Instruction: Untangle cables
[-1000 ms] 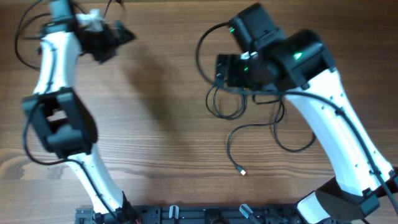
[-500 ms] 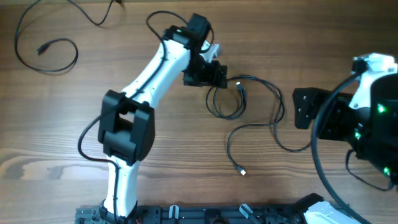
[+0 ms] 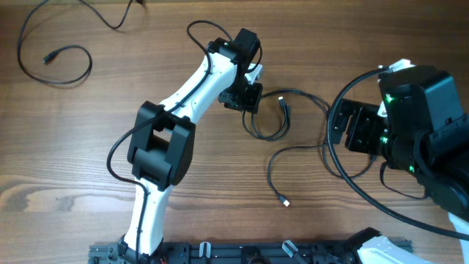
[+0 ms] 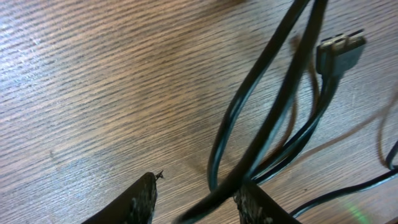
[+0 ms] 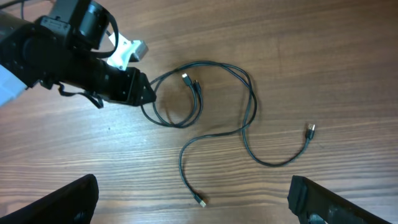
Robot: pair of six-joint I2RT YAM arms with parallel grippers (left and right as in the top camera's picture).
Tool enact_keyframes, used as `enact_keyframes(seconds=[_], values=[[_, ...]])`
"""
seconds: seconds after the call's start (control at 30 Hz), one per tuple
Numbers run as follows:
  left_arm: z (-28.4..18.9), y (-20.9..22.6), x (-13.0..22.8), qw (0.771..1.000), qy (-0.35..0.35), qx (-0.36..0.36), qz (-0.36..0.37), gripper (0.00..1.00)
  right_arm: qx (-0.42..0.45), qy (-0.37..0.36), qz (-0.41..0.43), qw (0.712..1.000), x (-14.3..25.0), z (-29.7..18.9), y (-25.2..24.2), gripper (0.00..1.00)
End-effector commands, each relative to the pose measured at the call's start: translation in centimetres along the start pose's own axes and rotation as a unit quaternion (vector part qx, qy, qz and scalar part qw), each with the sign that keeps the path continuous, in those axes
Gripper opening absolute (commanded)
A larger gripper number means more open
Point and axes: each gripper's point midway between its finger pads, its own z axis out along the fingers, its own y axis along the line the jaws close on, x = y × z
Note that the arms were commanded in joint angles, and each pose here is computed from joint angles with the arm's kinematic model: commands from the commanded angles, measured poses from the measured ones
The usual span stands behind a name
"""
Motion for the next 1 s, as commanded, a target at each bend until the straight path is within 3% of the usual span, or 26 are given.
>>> enact_keyframes(seconds=[0.0,0.03,0.1,0.17,0.33,0.53,0.63,0.73,0.83,0.97], values=[[0.4,-0.1,0.2,1.0,0.008,0.009,-0.001,0.24,-0.005,-0.003,0.012,1.0,-0.4,0.3,0.4,1.0],[0.2,-0.2,0.2,1.0,0.007,0.009,0.0,0.13,-0.006,-0.004,0.012,1.0,-0.4,0.3,0.4,1.0],[-1.2,-0.6,-0.1,1.0,0.002,0.01,0.001,0.04,-0.008,-0.007,0.012,1.0,-0.6,0.6,0.6,1.0],[-4.7,-1.9,-0.7,1.0,-0.021,0.018,0.008,0.04,-0.006,-0.004,0.012,1.0,-0.5,1.4,0.7,1.0],[-17.3,-10.0,-1.3,0.973,-0.132,0.172,0.074,0.04,0.005,0.013,0.029,0.999,0.2,5.2,1.1,1.0],[-26.2,-16.4,2.3,0.911,-0.175,0.337,0.158,0.04,0.018,0.041,0.05,0.998,1.0,10.3,2.0,1.0],[-28.5,-17.0,3.6,0.902,-0.194,0.345,0.17,0.04,0.022,0.042,0.064,0.997,0.3,11.6,2.0,1.0],[-30.3,-17.7,3.7,0.898,-0.199,0.369,0.135,0.04,-0.041,0.053,0.063,0.996,-0.6,11.9,3.3,1.0],[-34.2,-20.2,5.3,0.849,-0.2,0.453,0.182,0.04,-0.058,0.061,0.059,0.995,-0.6,11.9,3.7,1.0],[-37.9,-22.0,6.4,0.812,-0.179,0.522,0.19,0.04,-0.061,0.056,0.064,0.995,-1.0,12.2,3.9,1.0]])
